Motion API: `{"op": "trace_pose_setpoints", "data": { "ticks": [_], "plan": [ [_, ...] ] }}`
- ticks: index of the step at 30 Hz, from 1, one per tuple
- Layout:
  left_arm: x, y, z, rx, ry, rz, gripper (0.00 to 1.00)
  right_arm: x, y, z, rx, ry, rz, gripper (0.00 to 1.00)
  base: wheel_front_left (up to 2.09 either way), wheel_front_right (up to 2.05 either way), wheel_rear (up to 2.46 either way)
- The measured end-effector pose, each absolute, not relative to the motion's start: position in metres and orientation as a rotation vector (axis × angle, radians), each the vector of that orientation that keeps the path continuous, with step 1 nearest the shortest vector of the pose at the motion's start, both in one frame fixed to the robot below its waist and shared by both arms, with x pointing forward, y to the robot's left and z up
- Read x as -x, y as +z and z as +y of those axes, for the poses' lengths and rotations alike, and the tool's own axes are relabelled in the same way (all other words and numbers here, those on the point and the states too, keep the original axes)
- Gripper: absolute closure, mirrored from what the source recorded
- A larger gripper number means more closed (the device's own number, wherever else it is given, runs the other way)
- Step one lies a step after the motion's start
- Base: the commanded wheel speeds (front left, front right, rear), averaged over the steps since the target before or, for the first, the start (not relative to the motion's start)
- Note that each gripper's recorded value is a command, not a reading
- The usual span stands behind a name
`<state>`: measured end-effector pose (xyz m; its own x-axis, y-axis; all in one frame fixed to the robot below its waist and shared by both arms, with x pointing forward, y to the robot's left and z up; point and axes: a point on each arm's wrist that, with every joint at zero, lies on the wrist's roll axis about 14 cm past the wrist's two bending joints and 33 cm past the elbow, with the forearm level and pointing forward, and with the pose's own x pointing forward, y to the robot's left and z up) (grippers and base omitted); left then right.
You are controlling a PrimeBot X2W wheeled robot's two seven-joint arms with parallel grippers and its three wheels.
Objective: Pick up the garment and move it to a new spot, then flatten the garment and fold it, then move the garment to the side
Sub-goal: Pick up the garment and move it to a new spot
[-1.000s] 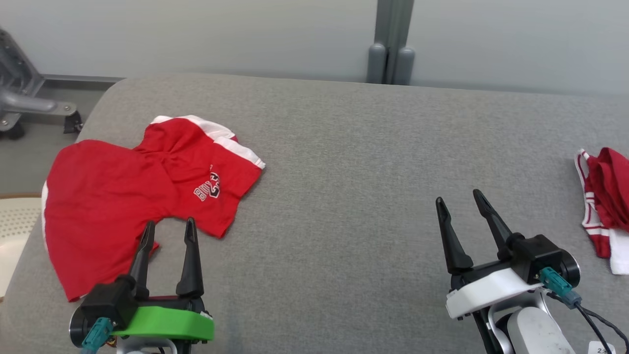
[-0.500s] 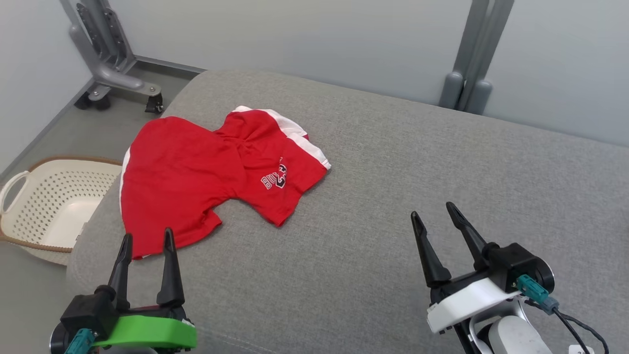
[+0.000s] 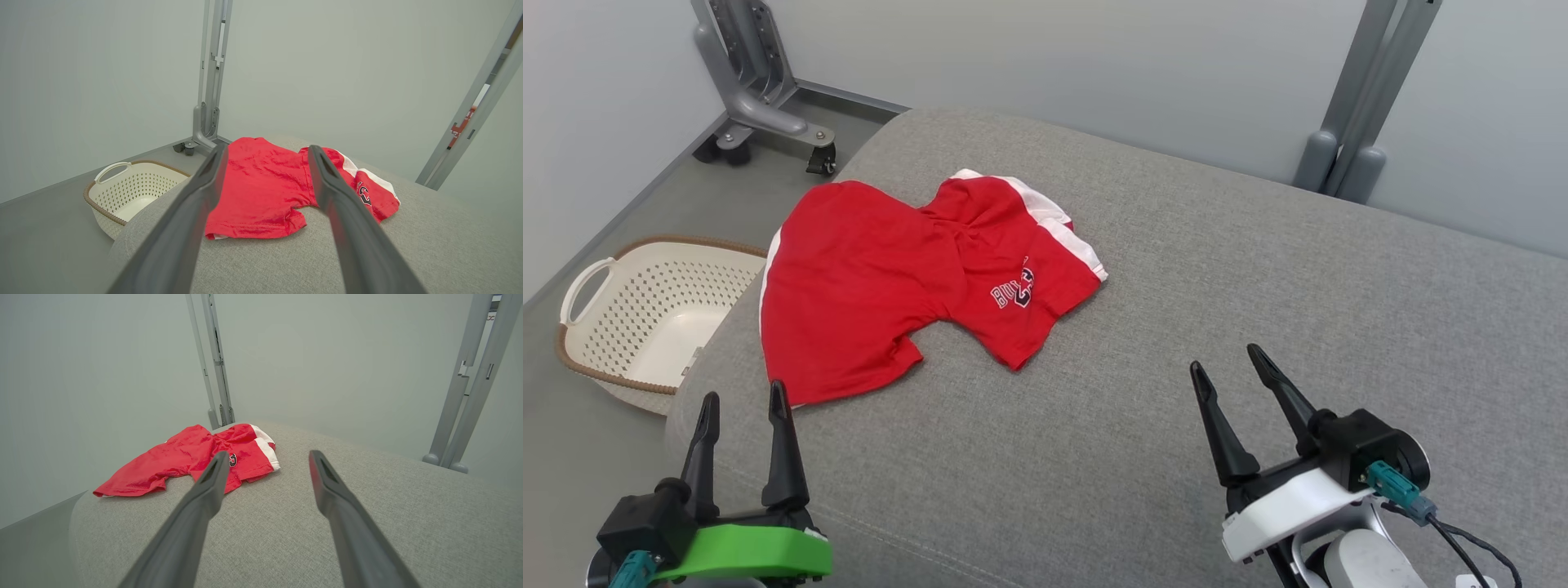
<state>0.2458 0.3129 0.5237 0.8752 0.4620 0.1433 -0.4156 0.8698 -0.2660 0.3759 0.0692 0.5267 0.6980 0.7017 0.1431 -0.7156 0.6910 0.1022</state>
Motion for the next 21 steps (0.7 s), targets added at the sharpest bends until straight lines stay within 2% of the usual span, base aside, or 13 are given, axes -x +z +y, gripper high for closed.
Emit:
{"op": "trace_pose_setpoints", "data": {
  "ticks": [10,15,21],
  "plan": [
    [-0.258,0.504,0.337,0.212,0.557,-0.124,0.0,-0.396,0.521,0.061,-0.126,0.757,-0.108,0.0,0.0,0.0,0.0],
    [-0.277,0.473,0.353,0.208,0.596,-0.006,0.0,-0.422,0.525,0.05,-0.083,0.716,-0.156,0.0,0.0,0.0,0.0],
    [-0.3,0.421,0.368,0.214,0.599,0.228,0.0,-0.45,0.516,0.031,-0.03,0.683,-0.176,0.0,0.0,0.0,0.0]
  ]
}}
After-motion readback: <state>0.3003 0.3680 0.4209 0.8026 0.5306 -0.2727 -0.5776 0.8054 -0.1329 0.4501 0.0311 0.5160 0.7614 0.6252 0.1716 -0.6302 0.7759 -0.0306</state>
